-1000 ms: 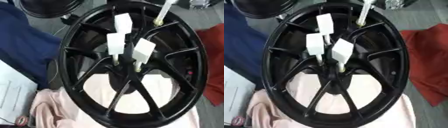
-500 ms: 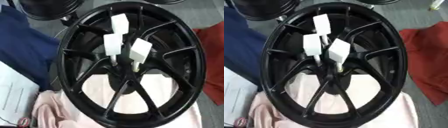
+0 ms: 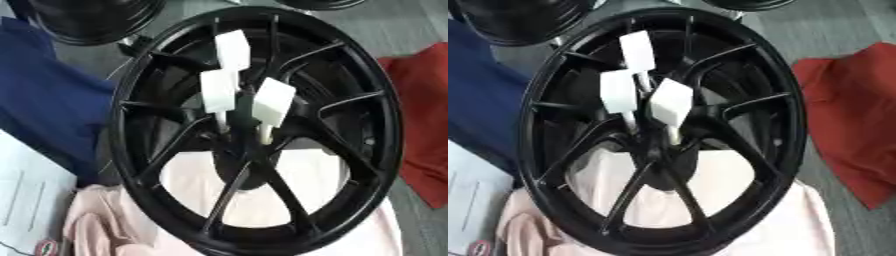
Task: Pull the pin out of the wheel hub.
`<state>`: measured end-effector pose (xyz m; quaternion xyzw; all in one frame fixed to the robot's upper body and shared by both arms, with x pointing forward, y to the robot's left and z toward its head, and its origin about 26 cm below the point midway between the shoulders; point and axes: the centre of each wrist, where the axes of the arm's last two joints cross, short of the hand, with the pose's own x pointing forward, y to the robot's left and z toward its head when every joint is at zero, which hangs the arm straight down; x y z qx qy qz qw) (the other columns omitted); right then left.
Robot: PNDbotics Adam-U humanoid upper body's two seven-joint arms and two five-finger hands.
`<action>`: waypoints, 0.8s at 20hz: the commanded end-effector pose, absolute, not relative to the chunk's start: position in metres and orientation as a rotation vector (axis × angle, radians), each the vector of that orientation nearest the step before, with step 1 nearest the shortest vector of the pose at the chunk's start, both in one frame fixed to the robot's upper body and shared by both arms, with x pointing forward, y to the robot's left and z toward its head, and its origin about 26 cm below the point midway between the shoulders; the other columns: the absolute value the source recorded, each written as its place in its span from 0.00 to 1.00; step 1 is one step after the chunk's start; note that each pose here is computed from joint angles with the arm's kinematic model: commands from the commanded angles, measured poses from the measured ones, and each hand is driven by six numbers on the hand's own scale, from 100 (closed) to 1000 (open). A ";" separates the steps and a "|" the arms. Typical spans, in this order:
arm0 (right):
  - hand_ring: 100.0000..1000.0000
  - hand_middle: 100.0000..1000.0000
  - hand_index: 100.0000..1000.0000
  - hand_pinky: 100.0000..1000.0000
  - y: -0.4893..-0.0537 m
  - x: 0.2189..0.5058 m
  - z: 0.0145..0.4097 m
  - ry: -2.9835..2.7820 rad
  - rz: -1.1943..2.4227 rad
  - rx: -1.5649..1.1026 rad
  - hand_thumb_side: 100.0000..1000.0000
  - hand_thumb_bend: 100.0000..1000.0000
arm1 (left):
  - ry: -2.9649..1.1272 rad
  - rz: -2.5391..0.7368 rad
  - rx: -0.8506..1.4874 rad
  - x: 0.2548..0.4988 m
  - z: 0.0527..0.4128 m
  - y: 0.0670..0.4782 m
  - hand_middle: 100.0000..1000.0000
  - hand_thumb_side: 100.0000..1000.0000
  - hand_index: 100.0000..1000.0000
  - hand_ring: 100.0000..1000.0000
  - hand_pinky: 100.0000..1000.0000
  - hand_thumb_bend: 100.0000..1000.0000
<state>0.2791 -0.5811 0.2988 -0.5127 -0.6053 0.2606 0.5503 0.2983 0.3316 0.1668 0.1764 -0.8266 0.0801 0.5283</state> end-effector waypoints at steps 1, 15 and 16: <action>0.87 0.86 0.86 0.82 -0.580 0.275 0.319 -1.459 0.621 -1.268 0.48 0.40 | -2.006 0.173 0.457 0.295 0.177 0.337 0.59 0.43 0.70 0.68 0.69 0.63; 0.70 0.65 0.70 0.74 -0.469 0.313 0.348 -1.891 0.793 -0.962 0.43 0.13 | -2.024 0.158 0.430 0.297 0.182 0.331 0.59 0.43 0.70 0.68 0.68 0.63; 0.70 0.65 0.70 0.74 -0.460 0.317 0.348 -1.902 0.798 -0.924 0.44 0.12 | -2.026 0.156 0.428 0.298 0.182 0.331 0.59 0.43 0.70 0.68 0.68 0.63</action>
